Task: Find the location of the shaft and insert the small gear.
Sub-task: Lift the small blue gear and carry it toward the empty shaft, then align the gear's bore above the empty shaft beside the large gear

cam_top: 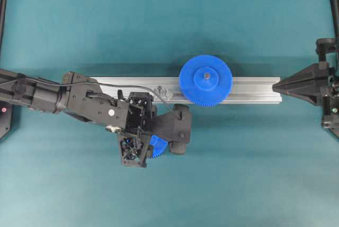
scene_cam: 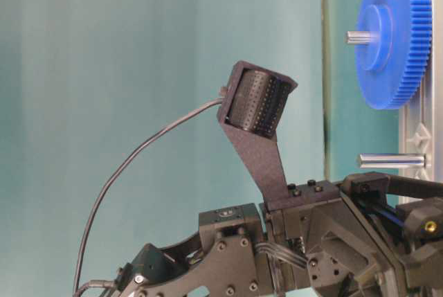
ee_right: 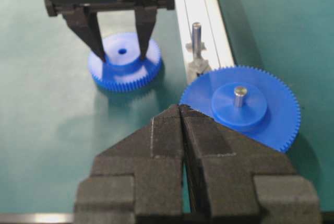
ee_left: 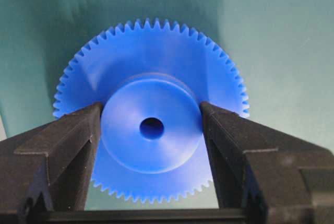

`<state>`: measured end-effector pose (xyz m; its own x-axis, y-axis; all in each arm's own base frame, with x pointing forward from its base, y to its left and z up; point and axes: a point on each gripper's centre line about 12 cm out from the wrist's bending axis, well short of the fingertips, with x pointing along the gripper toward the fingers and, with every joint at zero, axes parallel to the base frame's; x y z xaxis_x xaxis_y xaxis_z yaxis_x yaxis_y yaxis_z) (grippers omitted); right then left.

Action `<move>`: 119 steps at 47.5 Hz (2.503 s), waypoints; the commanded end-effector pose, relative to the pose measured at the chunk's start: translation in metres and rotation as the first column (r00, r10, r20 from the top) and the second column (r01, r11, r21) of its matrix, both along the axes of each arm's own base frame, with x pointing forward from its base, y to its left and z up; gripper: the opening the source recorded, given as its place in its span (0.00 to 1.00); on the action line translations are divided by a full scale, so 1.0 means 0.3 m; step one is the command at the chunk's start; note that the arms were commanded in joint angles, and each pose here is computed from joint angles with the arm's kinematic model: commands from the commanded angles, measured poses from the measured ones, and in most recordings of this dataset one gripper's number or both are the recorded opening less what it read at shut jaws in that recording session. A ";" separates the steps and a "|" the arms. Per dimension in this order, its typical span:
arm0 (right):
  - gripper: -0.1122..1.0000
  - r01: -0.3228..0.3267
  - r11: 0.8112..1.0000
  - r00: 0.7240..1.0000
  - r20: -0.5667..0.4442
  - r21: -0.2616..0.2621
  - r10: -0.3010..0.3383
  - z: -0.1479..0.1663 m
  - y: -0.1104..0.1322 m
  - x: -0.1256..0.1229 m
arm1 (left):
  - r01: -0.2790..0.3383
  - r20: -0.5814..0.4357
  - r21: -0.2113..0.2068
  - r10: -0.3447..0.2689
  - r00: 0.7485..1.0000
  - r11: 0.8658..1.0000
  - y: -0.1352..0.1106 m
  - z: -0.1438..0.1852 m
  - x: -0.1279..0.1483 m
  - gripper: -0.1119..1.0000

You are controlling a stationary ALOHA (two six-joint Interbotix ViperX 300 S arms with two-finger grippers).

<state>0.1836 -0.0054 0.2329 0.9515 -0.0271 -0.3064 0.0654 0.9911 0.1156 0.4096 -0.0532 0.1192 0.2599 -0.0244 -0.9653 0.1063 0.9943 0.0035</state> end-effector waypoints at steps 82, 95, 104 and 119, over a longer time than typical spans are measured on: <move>0.12 0.003 1.000 1.000 0.006 0.010 -0.003 0.008 0.000 0.005 | 0.061 0.188 0.070 -0.074 0.979 0.996 0.149 0.505 0.057 0.67; 0.12 0.005 1.000 1.000 0.005 0.010 -0.005 0.006 -0.001 0.005 | 0.053 0.184 0.081 -0.067 0.981 0.995 0.195 0.498 0.061 0.67; 0.12 0.013 1.000 1.000 0.002 0.010 -0.013 0.001 -0.006 0.003 | 0.036 0.181 0.082 -0.050 0.982 0.996 0.223 0.494 0.062 0.67; 0.12 0.023 1.000 1.000 0.003 0.009 -0.023 0.000 -0.012 0.003 | 0.049 0.159 0.096 -0.064 0.985 0.994 0.253 0.455 0.076 0.67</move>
<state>0.1825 -0.0084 0.2292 0.9481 -0.0430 -0.3151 0.0828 0.9900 0.1139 0.4281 0.0196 0.2395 0.3660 0.0360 -0.9299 0.1581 0.9823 0.1003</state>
